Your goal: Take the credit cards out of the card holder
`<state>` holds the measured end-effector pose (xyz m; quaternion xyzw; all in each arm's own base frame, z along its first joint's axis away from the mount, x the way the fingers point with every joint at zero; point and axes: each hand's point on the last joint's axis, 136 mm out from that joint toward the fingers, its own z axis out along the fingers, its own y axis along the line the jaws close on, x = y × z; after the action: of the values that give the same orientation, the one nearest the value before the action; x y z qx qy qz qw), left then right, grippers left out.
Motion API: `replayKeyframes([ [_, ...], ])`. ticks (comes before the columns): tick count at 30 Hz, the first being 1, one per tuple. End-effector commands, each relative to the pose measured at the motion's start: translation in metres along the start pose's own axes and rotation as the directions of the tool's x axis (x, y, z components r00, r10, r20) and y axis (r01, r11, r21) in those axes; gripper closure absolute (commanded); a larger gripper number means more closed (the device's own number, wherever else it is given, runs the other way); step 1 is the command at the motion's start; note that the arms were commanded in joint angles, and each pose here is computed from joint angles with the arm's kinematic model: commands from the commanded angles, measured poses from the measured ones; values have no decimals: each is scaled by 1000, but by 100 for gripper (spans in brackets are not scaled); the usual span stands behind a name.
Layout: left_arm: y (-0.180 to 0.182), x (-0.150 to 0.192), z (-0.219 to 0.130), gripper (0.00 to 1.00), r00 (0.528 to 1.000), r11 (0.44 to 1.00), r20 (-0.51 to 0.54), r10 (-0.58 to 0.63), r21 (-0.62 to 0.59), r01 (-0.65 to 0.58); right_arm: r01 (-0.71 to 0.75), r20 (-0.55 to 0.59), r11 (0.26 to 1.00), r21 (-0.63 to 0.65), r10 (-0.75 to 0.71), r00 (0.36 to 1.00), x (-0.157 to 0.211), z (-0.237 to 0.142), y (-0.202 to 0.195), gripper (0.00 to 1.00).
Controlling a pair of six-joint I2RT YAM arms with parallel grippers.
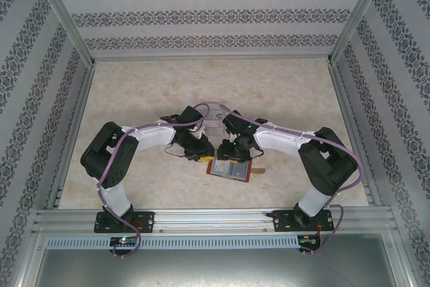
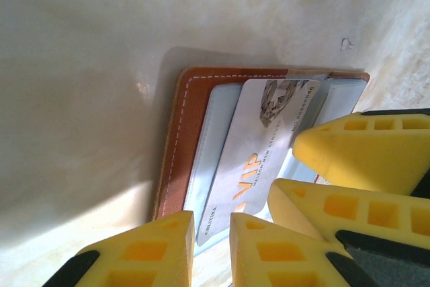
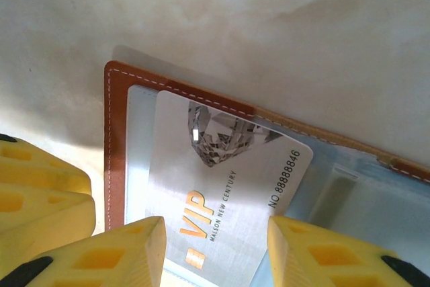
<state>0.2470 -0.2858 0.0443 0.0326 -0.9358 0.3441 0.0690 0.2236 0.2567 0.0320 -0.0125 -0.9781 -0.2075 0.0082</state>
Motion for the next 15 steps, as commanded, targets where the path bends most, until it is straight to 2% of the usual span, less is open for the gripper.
replayKeyframes([
  [1, -7, -6, -1, 79, 1000, 1000, 13, 7, 22, -8, 14, -27, 999, 40, -13, 1000, 6, 10, -8, 55],
  [15, -7, -7, 13, 76, 1000, 999, -22, -5, 49, 6, 8, -43, 997, 78, -5, 999, 8, 18, -21, 56],
])
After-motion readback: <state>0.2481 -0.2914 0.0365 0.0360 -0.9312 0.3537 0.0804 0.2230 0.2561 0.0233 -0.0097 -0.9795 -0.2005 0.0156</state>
